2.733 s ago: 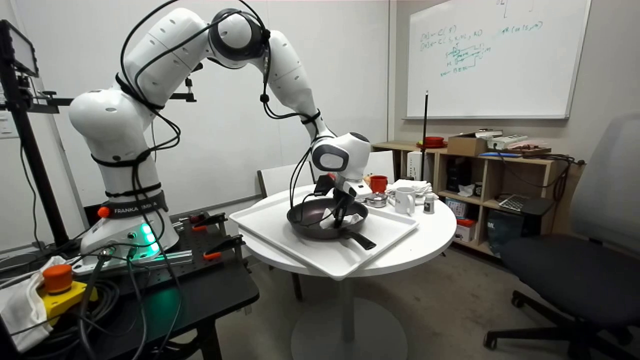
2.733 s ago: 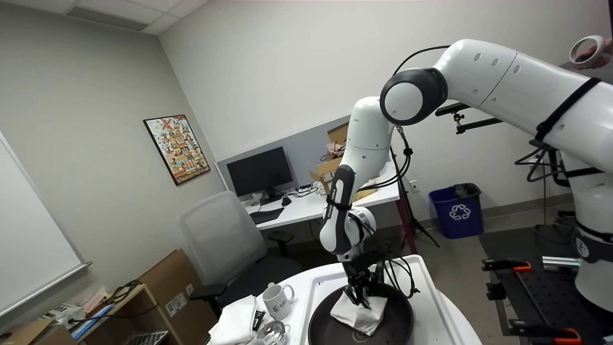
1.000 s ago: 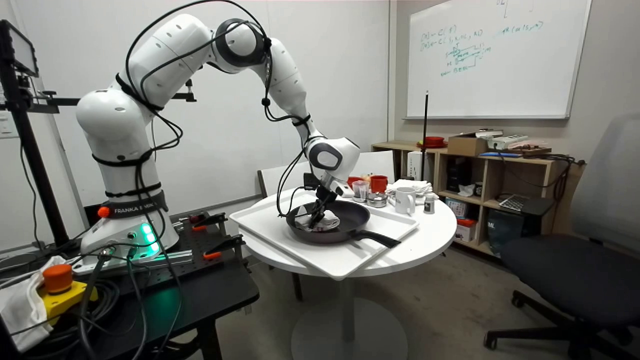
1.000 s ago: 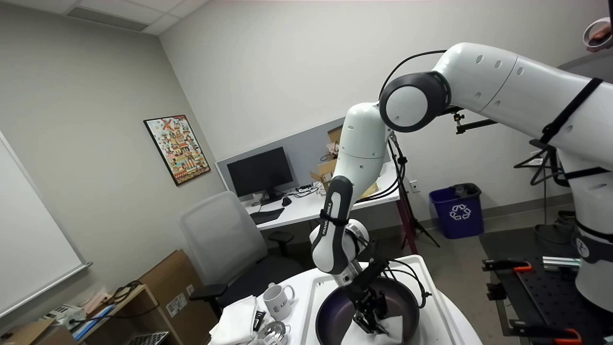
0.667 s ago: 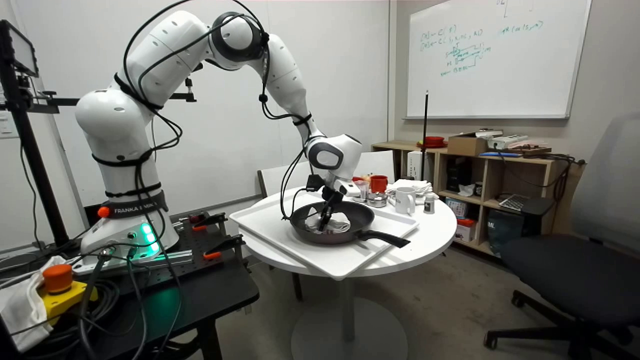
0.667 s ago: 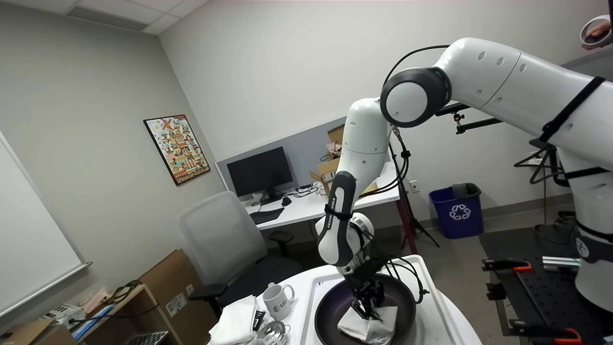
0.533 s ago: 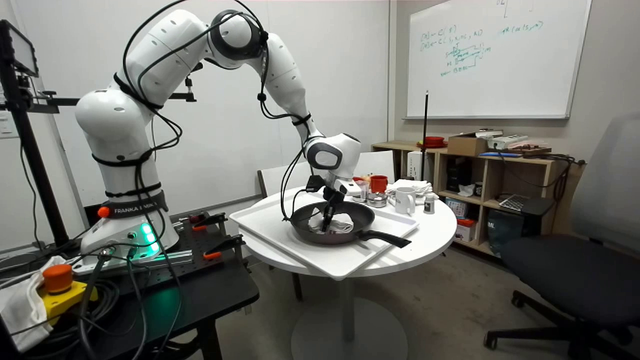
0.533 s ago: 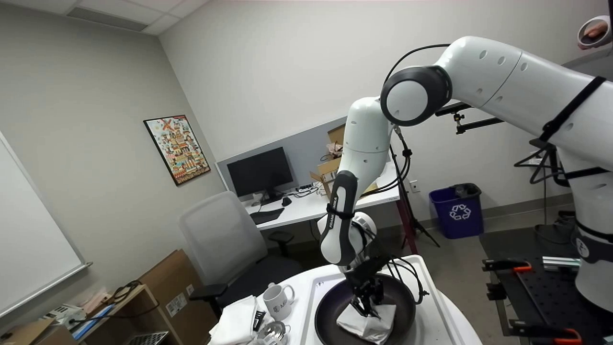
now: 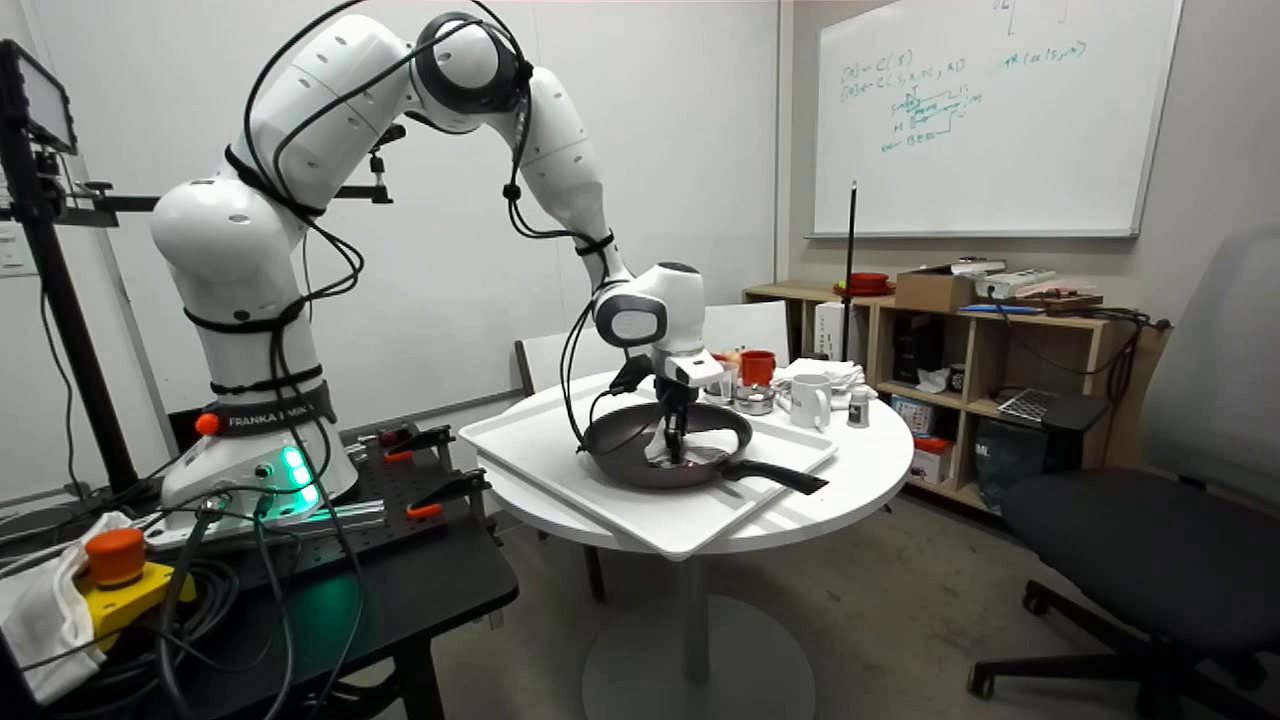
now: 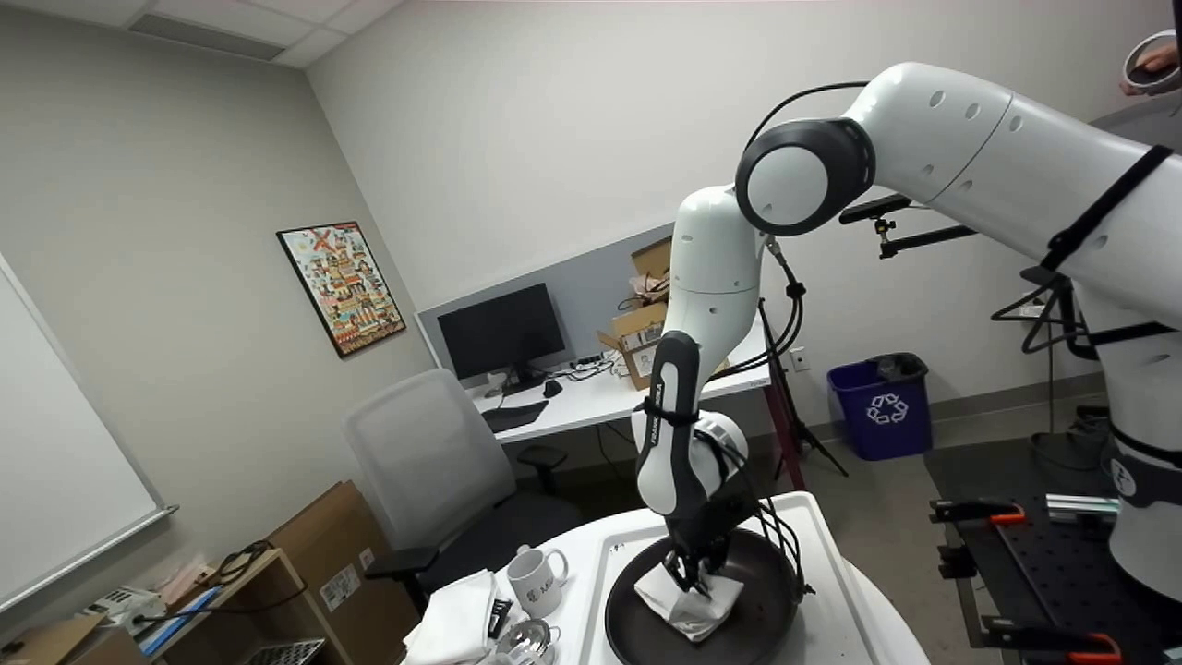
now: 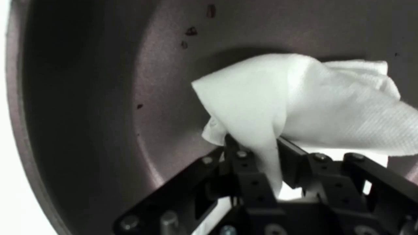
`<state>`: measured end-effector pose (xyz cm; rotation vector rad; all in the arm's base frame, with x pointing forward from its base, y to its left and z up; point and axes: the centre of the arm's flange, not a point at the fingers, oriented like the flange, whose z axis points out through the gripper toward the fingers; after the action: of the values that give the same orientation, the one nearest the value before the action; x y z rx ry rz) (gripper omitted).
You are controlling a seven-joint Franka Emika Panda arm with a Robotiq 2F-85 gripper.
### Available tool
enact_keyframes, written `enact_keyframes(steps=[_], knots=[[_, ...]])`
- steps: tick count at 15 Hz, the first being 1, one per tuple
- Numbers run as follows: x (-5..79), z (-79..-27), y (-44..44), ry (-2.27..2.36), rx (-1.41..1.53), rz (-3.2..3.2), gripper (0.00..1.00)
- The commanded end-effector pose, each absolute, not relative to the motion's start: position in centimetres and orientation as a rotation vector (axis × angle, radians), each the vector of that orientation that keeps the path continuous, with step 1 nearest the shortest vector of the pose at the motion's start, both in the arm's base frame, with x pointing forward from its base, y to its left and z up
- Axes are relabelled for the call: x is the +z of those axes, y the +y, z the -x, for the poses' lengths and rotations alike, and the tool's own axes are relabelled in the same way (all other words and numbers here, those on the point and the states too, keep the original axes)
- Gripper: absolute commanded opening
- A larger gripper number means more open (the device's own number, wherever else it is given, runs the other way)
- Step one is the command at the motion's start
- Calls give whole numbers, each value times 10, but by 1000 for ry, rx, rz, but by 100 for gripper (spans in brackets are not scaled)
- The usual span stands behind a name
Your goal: Use the towel to wipe the pan
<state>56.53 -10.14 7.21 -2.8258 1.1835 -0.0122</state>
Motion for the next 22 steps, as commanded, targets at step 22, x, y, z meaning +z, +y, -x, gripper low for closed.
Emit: enact_keyframes(steps=[22], knots=[[52,-609,22,903,140,2878,4]])
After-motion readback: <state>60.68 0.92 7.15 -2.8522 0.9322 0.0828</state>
